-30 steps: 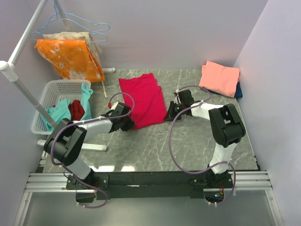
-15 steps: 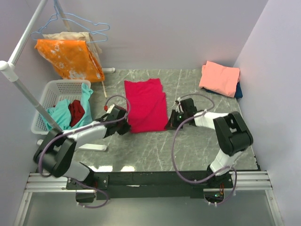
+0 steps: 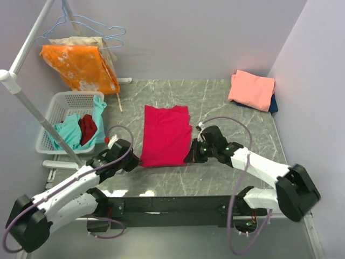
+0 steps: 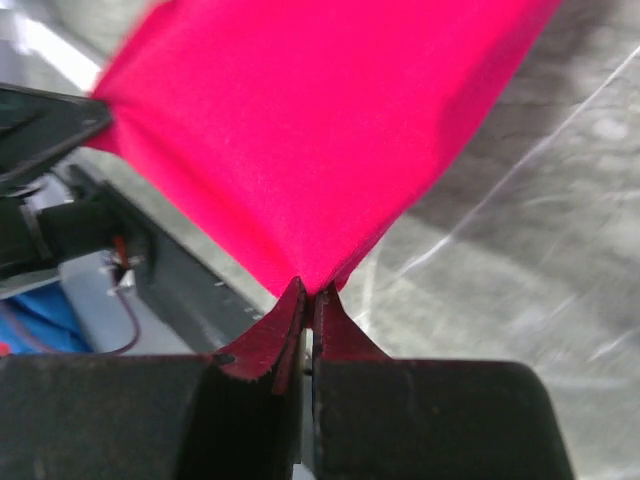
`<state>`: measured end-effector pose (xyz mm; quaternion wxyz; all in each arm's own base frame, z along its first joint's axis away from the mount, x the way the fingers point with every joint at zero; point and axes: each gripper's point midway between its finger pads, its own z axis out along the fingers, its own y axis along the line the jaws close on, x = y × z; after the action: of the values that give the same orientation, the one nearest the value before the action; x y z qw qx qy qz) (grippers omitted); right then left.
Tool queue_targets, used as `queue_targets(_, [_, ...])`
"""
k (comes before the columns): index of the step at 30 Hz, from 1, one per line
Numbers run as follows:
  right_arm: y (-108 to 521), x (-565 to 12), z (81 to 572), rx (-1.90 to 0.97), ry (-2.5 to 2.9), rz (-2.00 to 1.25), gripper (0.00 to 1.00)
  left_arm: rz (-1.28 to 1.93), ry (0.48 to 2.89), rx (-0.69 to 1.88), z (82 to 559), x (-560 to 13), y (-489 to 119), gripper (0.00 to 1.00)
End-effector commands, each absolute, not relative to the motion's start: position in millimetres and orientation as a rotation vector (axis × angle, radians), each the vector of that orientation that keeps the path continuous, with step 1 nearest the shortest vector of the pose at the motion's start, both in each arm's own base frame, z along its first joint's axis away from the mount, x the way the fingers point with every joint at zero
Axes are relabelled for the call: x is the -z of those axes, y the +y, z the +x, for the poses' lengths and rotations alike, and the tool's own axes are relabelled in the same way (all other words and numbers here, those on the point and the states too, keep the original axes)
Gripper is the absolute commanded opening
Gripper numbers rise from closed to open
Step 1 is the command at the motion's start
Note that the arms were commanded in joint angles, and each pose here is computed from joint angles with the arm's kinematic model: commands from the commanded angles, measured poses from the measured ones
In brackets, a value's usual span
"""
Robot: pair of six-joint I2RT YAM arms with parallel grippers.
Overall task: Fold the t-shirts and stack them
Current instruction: Fold the tshirt
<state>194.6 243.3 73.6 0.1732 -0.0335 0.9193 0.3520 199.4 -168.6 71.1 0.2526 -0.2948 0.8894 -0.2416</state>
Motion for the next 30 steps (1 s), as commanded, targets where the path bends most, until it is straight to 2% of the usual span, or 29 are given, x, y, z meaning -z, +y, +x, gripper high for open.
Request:
queue_targets(1, [234.0,-100.1,184.8,-0.946,2.579,-0.001,0.0,-0.885,2.384,0.552,187.6,-75.6,-144.5,0.01])
queue_targets(8, [229.5,-144.8,197.4,-0.884,2.506,-0.013,0.0,-0.857,2.296,0.456,204.8,-119.0,-132.3,0.01])
queue_targets(16, [226.9,-177.8,241.4,-0.715,2.438,0.006,0.0,-0.778,2.207,0.279,267.7,-168.0,-143.7,0.01])
queue_targets(23, [213.6,-186.5,304.6,-0.632,2.396,0.115,0.0,-0.703,2.2,0.187,325.5,-178.9,-166.1,0.01])
queue_targets(30, [212.6,-175.0,355.4,-0.642,2.401,0.122,0.0,-0.706,2.197,0.109,372.4,-168.2,-156.1,0.01])
